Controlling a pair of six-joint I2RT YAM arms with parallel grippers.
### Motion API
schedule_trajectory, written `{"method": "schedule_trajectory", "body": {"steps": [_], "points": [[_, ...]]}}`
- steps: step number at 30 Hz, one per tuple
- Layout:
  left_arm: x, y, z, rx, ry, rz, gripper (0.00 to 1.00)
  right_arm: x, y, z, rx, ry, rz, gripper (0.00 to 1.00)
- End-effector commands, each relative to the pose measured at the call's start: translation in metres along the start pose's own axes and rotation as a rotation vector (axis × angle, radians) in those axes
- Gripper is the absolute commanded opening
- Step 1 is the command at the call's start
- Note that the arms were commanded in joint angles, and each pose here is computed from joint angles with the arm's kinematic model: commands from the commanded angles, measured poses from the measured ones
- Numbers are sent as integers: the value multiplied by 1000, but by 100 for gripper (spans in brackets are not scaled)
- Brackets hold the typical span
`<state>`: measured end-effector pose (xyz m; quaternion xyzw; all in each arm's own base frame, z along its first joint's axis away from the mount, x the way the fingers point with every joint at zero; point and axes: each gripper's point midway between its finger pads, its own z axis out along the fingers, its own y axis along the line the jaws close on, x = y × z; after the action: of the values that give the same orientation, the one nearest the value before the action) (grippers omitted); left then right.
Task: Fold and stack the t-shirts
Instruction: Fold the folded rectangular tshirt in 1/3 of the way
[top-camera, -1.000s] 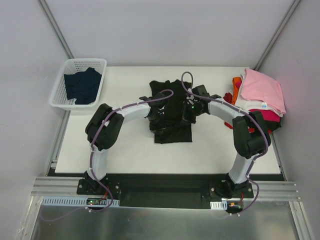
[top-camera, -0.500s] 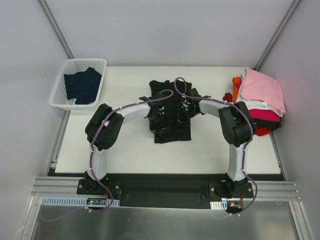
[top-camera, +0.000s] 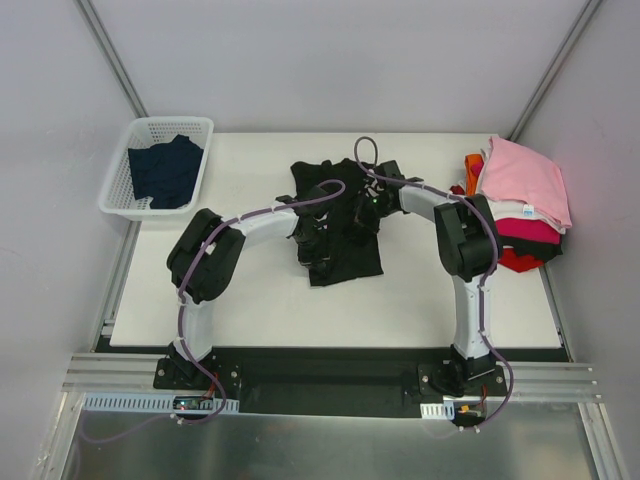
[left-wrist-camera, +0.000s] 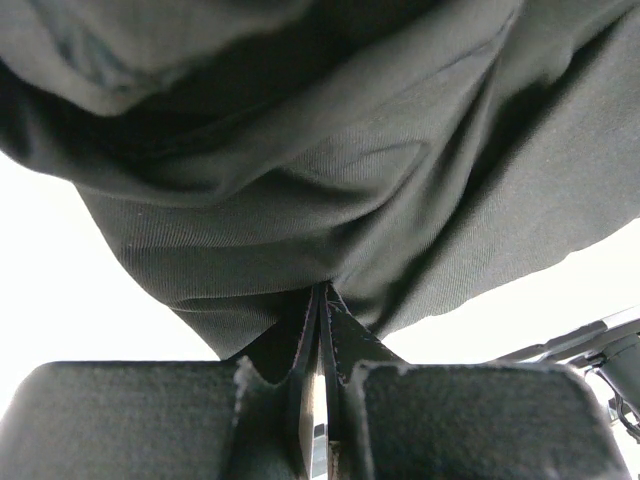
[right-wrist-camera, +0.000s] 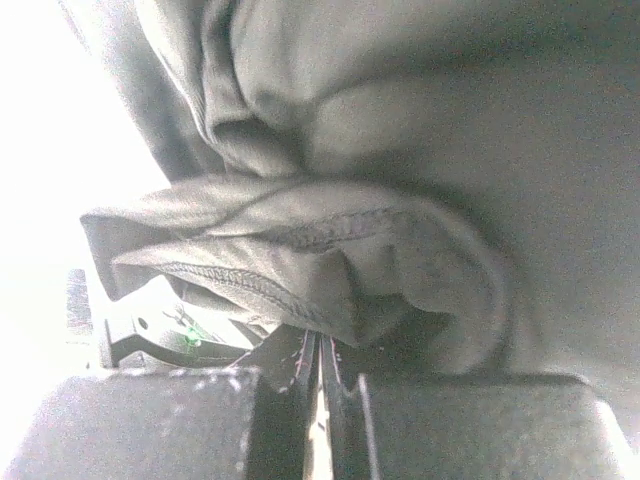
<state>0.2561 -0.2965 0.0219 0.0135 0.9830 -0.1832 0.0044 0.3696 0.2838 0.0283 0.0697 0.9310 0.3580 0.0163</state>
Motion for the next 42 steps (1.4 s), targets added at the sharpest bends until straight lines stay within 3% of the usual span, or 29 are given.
{"method": "schedule_trajectory", "body": {"steps": [1,13,24,33,34,35,39,40,42], "points": [[14,4,-9,-28,32,-5,0,-28,0,-23,2,-87,-17,1],[8,-7,-12,8,32,21,0,-29,-40,-41,97,-106,-22,1],[27,1,-23,7,40,22,0,-82,-15,-75,99,-249,-83,1],[40,0,-27,-18,19,48,1,-88,15,-90,21,-283,-97,1],[37,-6,-32,1,6,54,6,-86,20,-95,9,-287,-99,1],[35,-12,-36,18,-3,59,30,-77,27,-104,-4,-291,-104,1],[9,-63,-72,152,-82,50,94,-52,35,-116,-17,-278,-112,1],[5,-74,-75,175,-84,60,99,-47,35,-117,-14,-271,-117,1],[-7,-102,-95,237,-126,95,99,-32,32,-117,-4,-247,-119,1]]}}
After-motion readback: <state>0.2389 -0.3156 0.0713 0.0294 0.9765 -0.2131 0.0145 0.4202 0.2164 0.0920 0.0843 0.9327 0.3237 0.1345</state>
